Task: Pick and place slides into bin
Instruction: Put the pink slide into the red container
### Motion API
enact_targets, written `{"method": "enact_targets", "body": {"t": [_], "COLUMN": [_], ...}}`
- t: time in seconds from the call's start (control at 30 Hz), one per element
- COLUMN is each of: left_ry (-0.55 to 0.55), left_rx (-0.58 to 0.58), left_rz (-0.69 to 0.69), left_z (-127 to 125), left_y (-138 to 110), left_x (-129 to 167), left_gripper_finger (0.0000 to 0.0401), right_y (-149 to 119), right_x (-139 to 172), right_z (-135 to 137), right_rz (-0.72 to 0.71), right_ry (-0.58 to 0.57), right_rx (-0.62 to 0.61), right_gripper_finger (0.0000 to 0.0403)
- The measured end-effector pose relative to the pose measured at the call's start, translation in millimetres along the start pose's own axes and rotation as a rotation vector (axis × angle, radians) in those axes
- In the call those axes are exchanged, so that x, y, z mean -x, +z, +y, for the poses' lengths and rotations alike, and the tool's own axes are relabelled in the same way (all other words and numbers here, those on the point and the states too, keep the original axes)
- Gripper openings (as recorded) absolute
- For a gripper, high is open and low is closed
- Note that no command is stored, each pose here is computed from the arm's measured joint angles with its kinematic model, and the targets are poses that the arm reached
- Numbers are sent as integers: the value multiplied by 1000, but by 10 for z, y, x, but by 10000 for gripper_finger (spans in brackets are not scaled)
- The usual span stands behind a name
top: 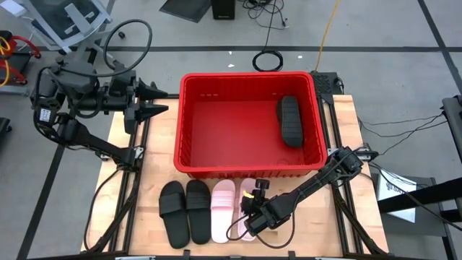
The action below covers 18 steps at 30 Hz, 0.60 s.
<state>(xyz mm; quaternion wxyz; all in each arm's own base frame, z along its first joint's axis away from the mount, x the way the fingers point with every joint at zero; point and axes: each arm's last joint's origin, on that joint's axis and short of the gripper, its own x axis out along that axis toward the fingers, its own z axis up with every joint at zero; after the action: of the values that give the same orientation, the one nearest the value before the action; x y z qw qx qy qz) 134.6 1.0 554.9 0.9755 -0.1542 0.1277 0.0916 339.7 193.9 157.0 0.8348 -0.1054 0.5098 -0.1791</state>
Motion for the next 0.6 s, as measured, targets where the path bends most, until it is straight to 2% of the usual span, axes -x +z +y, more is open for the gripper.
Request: {"method": "enact_targets", "body": {"t": [0.17, 0.33, 0.6], "left_ry": [0, 0, 1], "left_rx": [-10, -16, -28], "left_rz": [0, 0, 1], "left_z": [0, 0, 0], "left_y": [0, 0, -1], "left_x": [0, 0, 0], "left_gripper_finger": [241, 241, 241], "right_y": [20, 31, 36], "right_x": [-5, -5, -4], "right_z": [14, 25, 47], "right_rz": [1, 3, 24], "right_ry": [37, 63, 116], "right_rx": [-25, -75, -85], "right_gripper_finger": [13, 15, 8]}}
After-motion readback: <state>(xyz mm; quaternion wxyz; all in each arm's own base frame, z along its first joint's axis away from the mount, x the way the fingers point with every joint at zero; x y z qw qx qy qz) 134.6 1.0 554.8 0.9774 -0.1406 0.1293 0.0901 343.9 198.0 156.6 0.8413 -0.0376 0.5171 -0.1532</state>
